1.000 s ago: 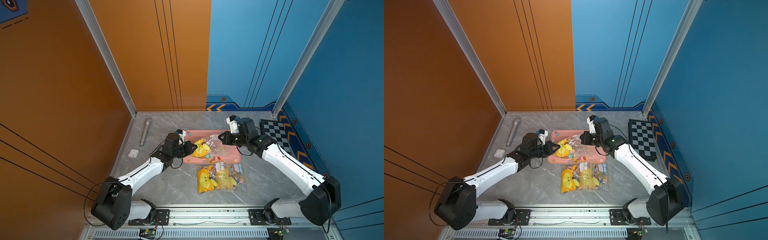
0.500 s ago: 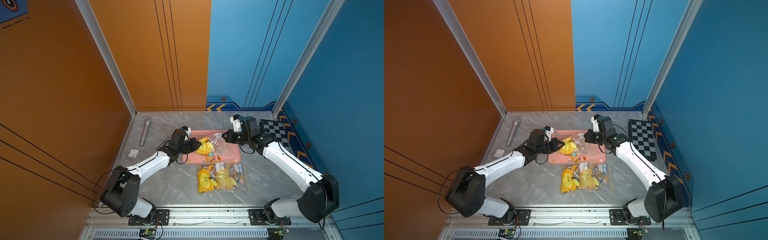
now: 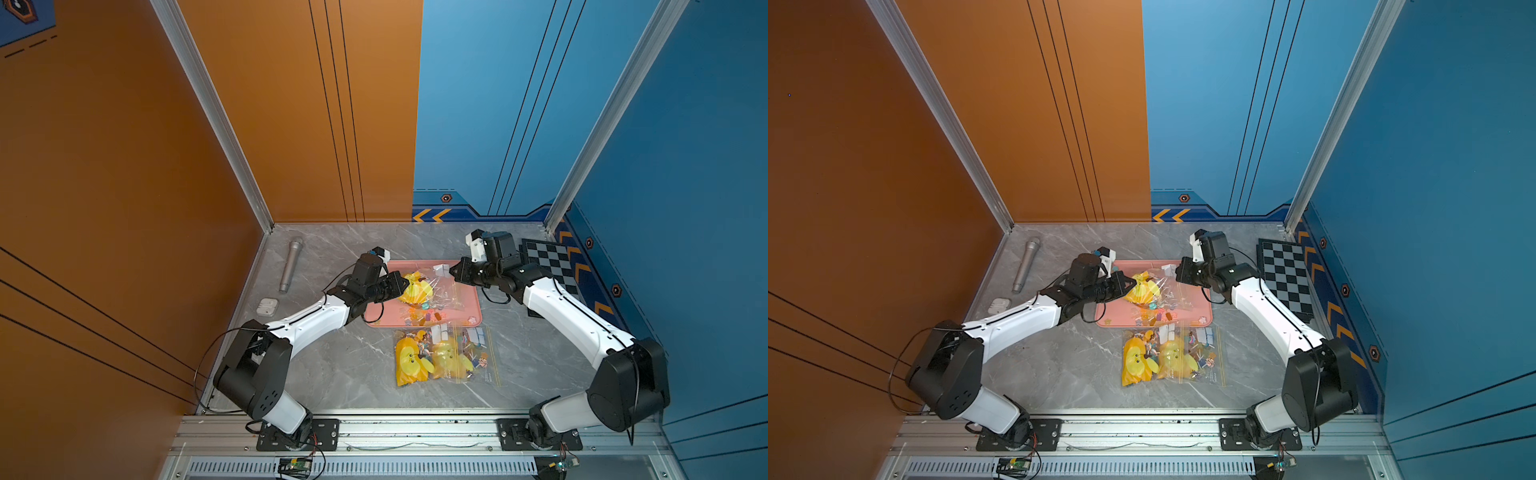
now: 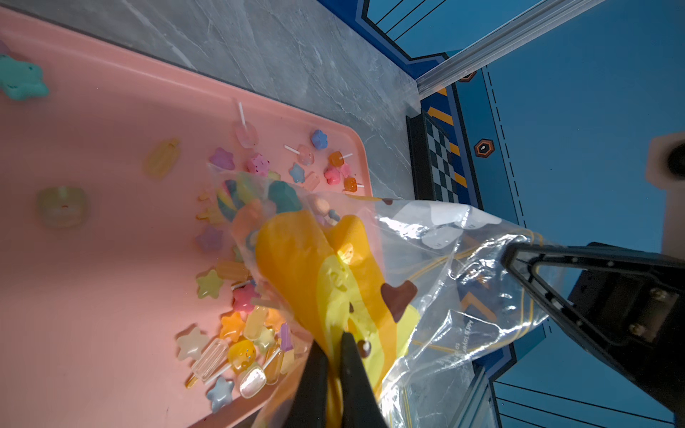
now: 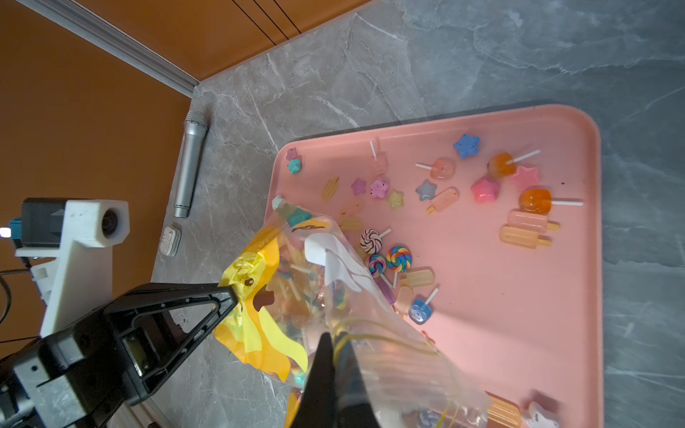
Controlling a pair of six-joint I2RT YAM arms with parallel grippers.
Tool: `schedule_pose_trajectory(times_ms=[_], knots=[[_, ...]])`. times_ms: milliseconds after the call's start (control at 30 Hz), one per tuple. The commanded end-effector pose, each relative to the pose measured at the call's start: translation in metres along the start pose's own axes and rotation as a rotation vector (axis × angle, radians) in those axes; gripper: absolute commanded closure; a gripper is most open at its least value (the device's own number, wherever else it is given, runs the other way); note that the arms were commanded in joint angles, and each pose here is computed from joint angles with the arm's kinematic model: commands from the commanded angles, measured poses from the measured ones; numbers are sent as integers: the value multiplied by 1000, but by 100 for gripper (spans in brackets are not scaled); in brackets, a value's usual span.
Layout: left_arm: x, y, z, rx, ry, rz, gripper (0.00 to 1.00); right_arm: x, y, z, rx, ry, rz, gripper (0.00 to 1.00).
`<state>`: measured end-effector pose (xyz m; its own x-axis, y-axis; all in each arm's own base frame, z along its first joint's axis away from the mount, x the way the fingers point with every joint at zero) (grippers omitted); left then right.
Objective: Pour candies out of the ziploc bag
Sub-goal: 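Pour the candies out of the ziploc bag onto the tray.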
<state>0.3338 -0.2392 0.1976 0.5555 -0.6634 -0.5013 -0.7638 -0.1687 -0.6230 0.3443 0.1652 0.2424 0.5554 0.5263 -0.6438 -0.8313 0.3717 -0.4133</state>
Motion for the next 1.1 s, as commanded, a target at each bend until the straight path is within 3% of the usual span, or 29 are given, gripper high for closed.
schedule_pose_trajectory(times_ms=[0, 400, 667, 1067], knots=[[1, -21, -14, 63, 13, -86, 100, 6, -4, -4, -7, -9, -2, 100], [12, -15, -6, 107, -54, -89, 100, 32, -6, -25, 45, -1, 41, 100], [9, -28, -15, 139, -55, -133, 100, 49, -4, -30, 66, -10, 69, 100], [2, -34, -19, 152, -64, -165, 100, 53, -6, -29, 76, -26, 69, 100]])
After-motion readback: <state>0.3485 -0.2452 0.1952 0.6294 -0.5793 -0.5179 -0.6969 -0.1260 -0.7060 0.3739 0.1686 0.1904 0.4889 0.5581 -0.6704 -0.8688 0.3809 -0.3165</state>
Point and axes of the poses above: each gripper's point midway between its finger pads, its own x axis out along the fingers, its own z axis along the line the jaws close on, y = z × x, the point moved 6 cm from there along -x, back along the fingers, and after that the axes turned 12 degrees about x, right-handed, at the moved point
